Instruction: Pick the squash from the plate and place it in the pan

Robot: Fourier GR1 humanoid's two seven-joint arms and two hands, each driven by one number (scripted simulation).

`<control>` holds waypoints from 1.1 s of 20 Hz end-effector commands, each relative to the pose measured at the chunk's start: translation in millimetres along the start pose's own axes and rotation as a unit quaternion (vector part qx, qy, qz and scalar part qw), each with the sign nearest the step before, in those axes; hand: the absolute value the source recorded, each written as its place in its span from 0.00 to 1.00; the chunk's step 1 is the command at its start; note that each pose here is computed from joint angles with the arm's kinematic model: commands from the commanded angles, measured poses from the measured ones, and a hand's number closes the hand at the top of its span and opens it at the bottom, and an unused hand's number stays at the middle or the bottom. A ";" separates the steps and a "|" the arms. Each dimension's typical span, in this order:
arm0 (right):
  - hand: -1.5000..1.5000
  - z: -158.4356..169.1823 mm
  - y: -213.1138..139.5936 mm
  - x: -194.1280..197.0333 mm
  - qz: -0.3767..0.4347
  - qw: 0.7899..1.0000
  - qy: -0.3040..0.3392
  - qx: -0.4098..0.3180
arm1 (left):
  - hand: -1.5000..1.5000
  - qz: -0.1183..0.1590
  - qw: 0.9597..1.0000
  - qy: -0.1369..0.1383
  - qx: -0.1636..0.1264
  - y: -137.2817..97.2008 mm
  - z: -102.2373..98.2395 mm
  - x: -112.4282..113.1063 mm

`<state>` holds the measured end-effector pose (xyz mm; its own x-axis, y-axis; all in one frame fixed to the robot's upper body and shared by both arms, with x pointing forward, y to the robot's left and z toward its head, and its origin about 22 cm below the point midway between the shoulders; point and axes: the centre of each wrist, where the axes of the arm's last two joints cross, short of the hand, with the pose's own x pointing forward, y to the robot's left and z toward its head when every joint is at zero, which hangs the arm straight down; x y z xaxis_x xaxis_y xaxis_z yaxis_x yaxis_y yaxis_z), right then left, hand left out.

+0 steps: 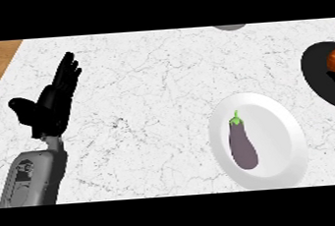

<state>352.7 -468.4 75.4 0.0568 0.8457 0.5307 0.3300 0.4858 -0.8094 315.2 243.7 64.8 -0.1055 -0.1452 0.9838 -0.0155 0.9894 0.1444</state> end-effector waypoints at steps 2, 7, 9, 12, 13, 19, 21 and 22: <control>0.00 12.1 21.1 -13.5 -0.072 0.989 0.062 0.114 | 0.50 -0.003 1.000 -0.001 -0.003 2.6 0.0 -0.1; 0.00 14.3 17.0 -19.3 -0.116 0.982 0.039 0.143 | 0.50 -0.003 1.000 0.002 -0.007 1.1 4.5 -8.0; 0.00 12.2 18.2 -16.9 -0.122 0.983 0.029 0.130 | 0.50 -0.008 1.000 -0.001 -0.007 3.4 4.0 -4.9; 0.00 9.2 4.7 -19.4 -0.169 0.982 0.007 0.079 | 0.50 -0.002 1.000 0.003 -0.004 8.9 3.9 -2.1; 0.00 16.8 15.7 -23.1 -0.184 0.980 -0.011 0.071 | 0.50 -0.002 1.000 0.007 0.007 1.7 1.4 -10.0; 0.00 34.5 -20.4 -53.0 -0.292 0.956 -0.007 0.019 | 0.50 -0.002 1.000 0.014 0.021 6.7 8.1 -12.1; 0.00 46.2 -45.1 -68.8 -0.341 0.938 -0.015 0.053 | 0.50 -0.001 0.999 0.018 0.035 21.0 8.0 -12.7; 0.00 59.1 -38.2 -77.5 -0.353 0.933 -0.010 0.069 | 0.50 -0.002 0.999 0.015 0.035 17.5 10.3 -9.0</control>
<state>308.1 -518.1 55.7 -0.1155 0.4243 0.8981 0.2093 0.8943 -0.3955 308.8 256.5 55.7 -0.0791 -0.1497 0.9856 -0.0593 0.9876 0.1452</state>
